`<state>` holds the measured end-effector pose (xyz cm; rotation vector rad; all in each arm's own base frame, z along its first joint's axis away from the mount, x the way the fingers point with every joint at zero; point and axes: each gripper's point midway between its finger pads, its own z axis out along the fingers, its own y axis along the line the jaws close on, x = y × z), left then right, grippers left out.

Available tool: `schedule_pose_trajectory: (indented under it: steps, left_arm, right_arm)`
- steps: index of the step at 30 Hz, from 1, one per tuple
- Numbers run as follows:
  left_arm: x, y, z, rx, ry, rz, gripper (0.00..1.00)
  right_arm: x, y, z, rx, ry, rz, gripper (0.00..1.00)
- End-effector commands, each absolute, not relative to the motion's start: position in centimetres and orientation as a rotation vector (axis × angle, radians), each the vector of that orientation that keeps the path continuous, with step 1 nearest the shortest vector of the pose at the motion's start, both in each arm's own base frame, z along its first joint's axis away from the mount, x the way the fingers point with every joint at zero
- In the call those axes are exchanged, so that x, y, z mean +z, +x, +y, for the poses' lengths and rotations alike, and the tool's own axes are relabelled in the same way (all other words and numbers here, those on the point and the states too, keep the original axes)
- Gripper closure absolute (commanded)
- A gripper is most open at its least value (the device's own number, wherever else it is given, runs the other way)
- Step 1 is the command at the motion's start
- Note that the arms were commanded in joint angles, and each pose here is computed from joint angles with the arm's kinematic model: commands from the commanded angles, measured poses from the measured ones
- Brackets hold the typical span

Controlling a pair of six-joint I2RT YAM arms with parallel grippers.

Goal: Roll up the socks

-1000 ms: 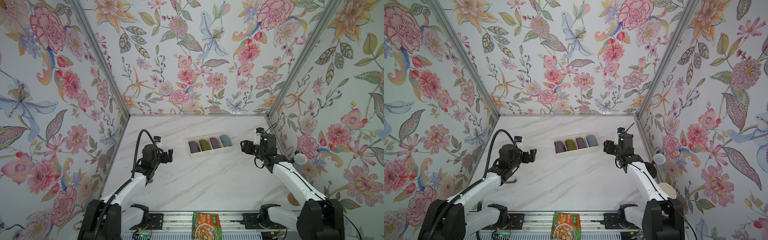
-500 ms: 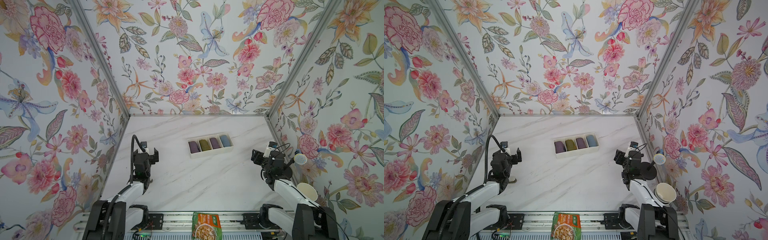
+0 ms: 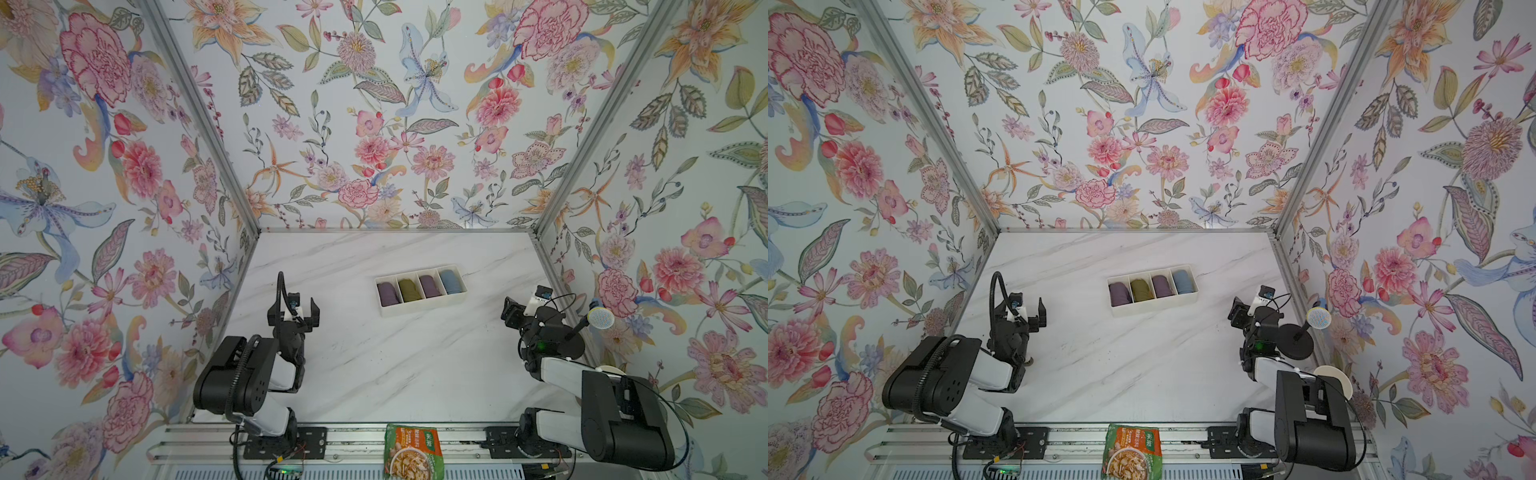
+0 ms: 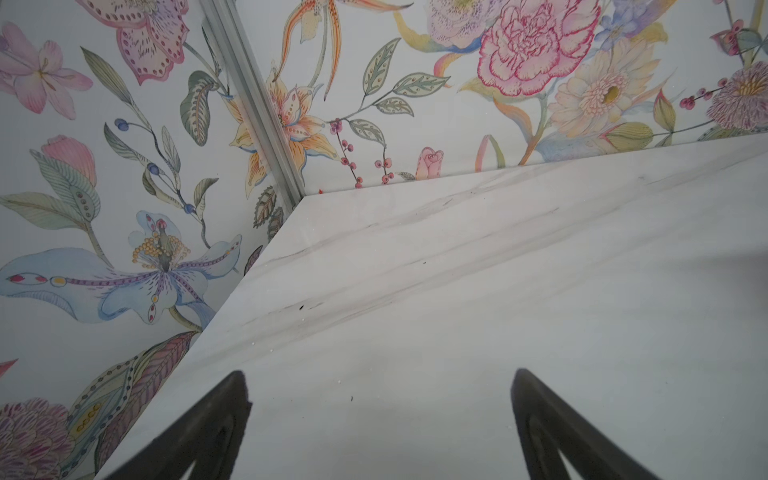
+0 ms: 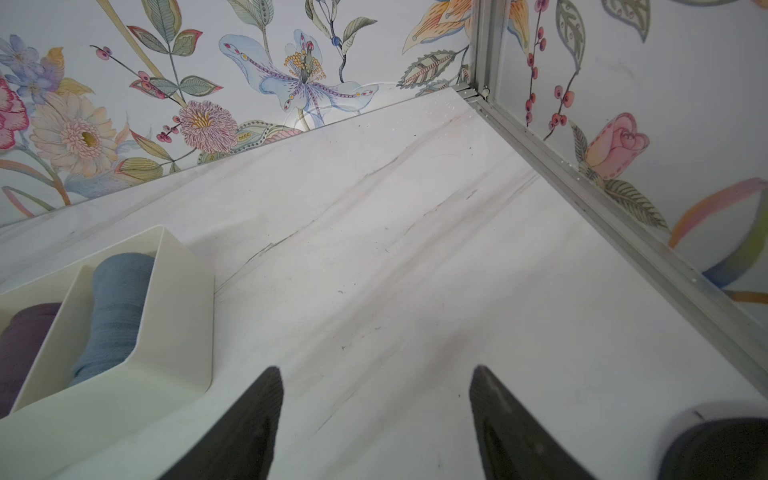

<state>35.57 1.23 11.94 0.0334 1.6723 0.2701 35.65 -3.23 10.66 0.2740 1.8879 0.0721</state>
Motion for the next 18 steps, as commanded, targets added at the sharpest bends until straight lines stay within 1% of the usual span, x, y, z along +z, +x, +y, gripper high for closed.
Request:
schedule_pose_trajectory:
  steps: [1,5,12,15,17,18]
  left_arm:
    - [14.2,35.8,0.9,0.257,0.058,1.580,0.01]
    - [14.1,35.8,0.8,0.255,0.063,1.580,0.01]
    - [14.2,35.6,0.7,0.251,0.071,1.574,0.01]
    - [14.2,35.7,0.7,0.251,0.070,1.576,0.01]
    - [14.2,35.7,0.7,0.252,0.069,1.577,0.01]
    - [14.2,35.7,0.7,0.251,0.067,1.578,0.01]
  right_arm:
    - [12.5,36.3,-3.9,0.022,0.248,1.799,0.27]
    - [12.9,36.9,-4.3,-0.019,0.220,1.766,0.27]
    - [12.2,37.6,-3.2,0.009,0.151,1.788,0.27]
    - [12.2,37.6,-1.5,0.047,0.047,1.778,0.27]
    - [11.3,37.2,0.4,0.049,-0.049,1.746,0.27]
    - [12.0,37.1,1.0,0.044,-0.080,1.684,0.28]
